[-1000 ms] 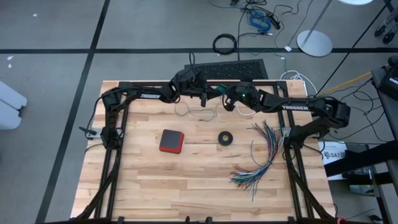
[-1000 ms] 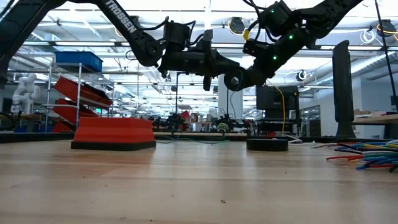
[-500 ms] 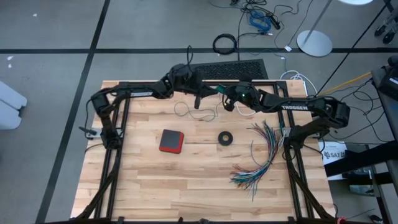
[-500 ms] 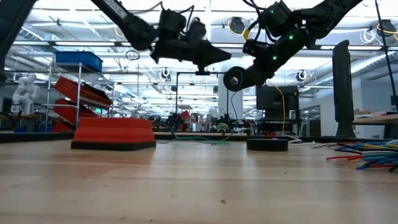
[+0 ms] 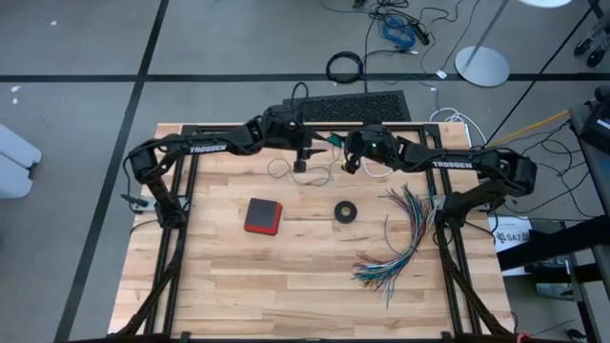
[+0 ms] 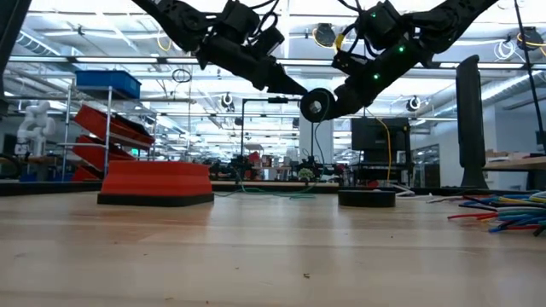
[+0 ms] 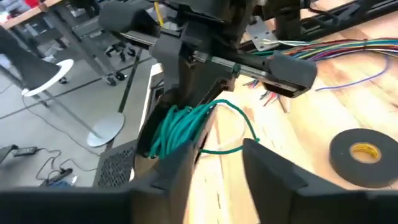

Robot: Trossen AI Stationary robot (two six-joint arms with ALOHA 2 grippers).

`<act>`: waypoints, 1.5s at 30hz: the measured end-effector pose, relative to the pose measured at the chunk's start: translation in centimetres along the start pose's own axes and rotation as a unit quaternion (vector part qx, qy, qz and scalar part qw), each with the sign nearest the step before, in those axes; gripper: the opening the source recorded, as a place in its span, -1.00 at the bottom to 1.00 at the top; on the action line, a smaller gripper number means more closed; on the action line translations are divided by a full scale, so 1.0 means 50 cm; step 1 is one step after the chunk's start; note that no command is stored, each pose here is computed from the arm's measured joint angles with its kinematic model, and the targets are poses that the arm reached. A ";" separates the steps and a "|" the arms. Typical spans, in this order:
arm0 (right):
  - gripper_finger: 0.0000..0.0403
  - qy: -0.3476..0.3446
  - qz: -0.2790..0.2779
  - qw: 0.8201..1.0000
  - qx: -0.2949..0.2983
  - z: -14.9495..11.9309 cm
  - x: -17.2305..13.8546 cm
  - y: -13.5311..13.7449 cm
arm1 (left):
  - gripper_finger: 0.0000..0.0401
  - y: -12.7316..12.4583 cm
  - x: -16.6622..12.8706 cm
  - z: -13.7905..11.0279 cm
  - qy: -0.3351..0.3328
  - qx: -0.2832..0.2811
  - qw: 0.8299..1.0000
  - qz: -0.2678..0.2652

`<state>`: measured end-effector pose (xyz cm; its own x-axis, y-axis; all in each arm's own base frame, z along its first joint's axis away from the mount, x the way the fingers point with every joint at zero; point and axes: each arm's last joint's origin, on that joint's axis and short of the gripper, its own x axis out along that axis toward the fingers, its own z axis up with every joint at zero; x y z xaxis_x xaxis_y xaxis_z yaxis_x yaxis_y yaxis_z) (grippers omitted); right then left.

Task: Coiling cords
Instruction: Coil the green wire cable on the spool

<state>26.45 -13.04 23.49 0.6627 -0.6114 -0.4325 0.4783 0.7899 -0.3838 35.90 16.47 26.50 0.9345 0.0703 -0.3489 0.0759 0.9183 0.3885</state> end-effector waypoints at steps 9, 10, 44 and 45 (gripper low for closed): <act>-1.00 -0.013 0.017 1.000 -0.002 0.006 -0.003 0.010 | -0.10 0.004 0.002 -0.003 0.041 -0.003 0.997 0.066; -1.00 -0.014 0.018 1.000 -0.003 0.007 -0.003 0.011 | -0.12 0.004 0.002 -0.002 0.041 -0.003 0.997 0.066; -0.80 -0.017 0.019 0.999 -0.024 0.008 -0.005 0.011 | -1.00 -0.010 -0.014 0.004 0.067 0.043 0.996 0.026; -0.76 -0.015 0.019 0.999 -0.022 0.008 -0.007 0.011 | -1.00 -0.007 -0.019 0.007 0.064 0.044 0.997 0.027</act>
<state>26.70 -12.38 23.77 0.6966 -0.5791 -0.4234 0.4268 0.8090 -0.4043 35.09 15.92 27.01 0.8865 0.1723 -0.4294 0.0632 0.8743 0.4813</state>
